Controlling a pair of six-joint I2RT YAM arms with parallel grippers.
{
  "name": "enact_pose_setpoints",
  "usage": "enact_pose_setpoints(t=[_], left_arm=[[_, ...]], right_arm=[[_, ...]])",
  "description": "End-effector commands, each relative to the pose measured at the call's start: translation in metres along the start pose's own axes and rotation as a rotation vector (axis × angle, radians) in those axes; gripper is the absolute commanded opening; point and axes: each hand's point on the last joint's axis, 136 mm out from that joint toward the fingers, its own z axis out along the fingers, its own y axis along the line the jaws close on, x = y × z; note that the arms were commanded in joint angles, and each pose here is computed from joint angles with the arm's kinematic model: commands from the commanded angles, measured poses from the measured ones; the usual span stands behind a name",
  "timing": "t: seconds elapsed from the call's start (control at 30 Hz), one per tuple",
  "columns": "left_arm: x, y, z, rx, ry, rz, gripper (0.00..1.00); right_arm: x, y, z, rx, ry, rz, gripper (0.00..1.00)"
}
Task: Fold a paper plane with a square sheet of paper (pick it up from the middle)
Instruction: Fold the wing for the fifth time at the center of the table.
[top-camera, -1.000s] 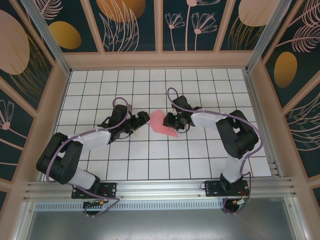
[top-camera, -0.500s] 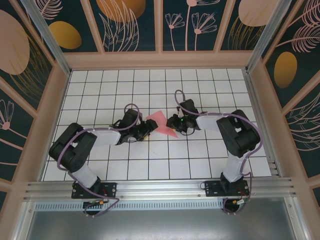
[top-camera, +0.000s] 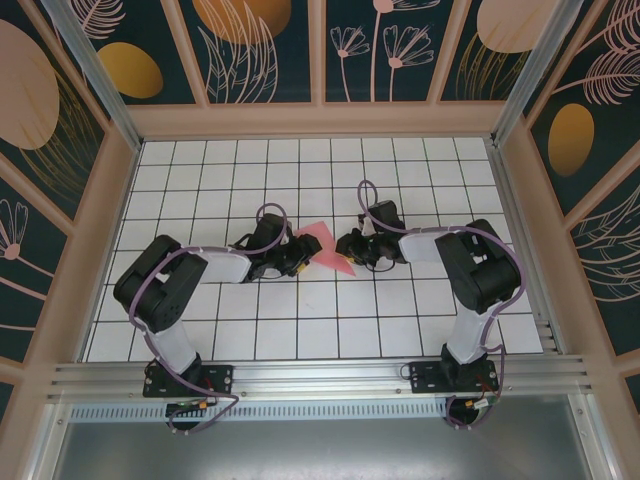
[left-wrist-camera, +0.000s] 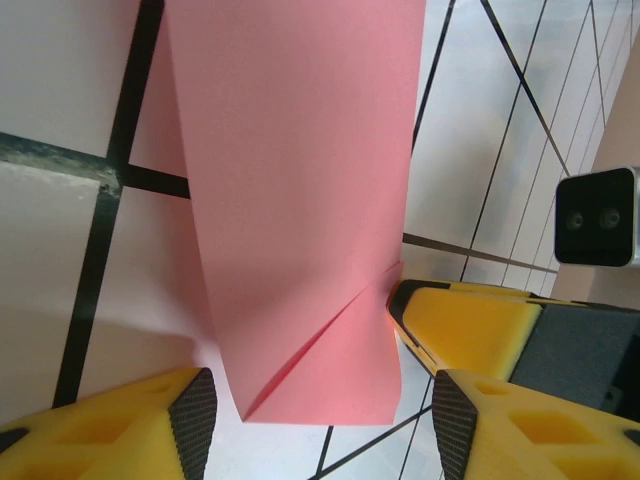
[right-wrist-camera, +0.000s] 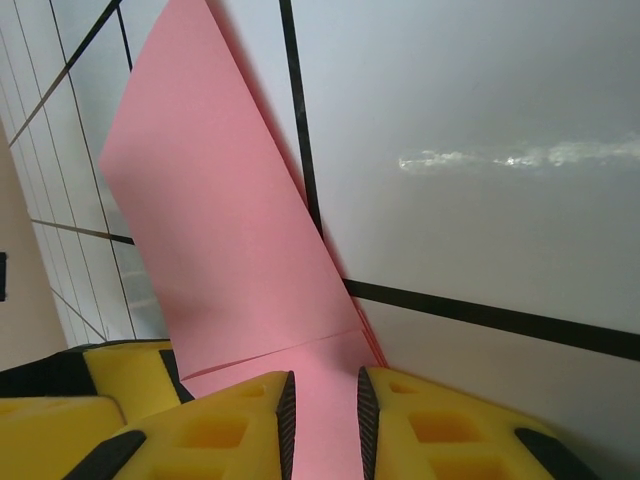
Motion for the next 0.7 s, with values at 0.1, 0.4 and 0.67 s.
enact_pose_setpoints(t=[0.1,0.4,0.67], left_arm=[[-0.001,-0.018,0.006,0.060,0.011,-0.001,0.55],[-0.003,-0.023,0.011,0.080,0.017,-0.007,0.20],[-0.005,-0.024,0.007,0.077,0.001,-0.016,0.04]], right_arm=[[0.017,-0.017,-0.002,0.028,0.049,0.036,0.29],[-0.003,0.015,-0.020,-0.038,-0.051,-0.143,0.46],[-0.019,0.045,-0.054,-0.013,-0.272,-0.470,0.57]])
